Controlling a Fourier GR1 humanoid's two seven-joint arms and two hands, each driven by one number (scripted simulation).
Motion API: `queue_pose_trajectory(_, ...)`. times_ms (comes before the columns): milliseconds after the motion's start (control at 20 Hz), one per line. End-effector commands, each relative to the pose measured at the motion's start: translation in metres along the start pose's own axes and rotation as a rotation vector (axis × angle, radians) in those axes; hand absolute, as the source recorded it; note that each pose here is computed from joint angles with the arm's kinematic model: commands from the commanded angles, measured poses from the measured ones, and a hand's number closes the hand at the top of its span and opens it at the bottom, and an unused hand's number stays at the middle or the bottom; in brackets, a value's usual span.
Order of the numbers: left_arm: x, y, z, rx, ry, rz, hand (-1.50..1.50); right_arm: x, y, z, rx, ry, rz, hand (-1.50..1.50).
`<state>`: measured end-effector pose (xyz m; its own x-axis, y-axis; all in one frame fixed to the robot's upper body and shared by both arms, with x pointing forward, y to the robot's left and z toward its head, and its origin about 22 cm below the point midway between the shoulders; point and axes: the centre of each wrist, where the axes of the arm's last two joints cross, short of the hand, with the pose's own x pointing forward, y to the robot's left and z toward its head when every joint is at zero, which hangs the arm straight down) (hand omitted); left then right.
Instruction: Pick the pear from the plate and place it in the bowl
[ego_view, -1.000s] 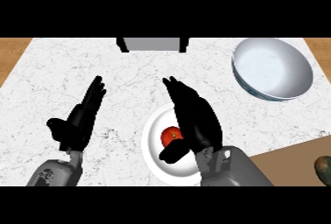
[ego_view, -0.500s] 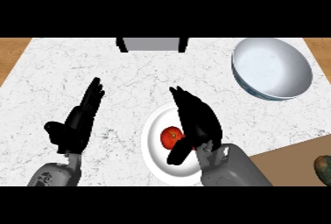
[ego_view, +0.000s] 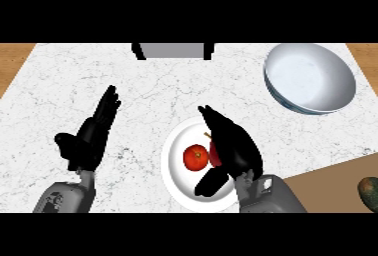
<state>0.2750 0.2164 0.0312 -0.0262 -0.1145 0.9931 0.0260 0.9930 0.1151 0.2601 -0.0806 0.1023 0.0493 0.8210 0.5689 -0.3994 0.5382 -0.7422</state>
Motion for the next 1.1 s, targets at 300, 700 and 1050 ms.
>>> queue_pose_trajectory(300, 0.010, 0.004, 0.006, -0.002, 0.004, 0.003, 0.00, -0.017, -0.007, -0.010, 0.005, -0.020, -0.108, -1.50)
queue_pose_trajectory(700, 0.005, -0.002, 0.005, -0.003, 0.000, 0.001, 0.00, -0.027, 0.000, -0.024, 0.024, -0.004, -0.170, -1.50)
queue_pose_trajectory(1050, 0.000, -0.013, -0.007, -0.008, -0.003, 0.003, 0.00, -0.049, 0.034, -0.023, 0.027, 0.003, -0.166, -1.50)
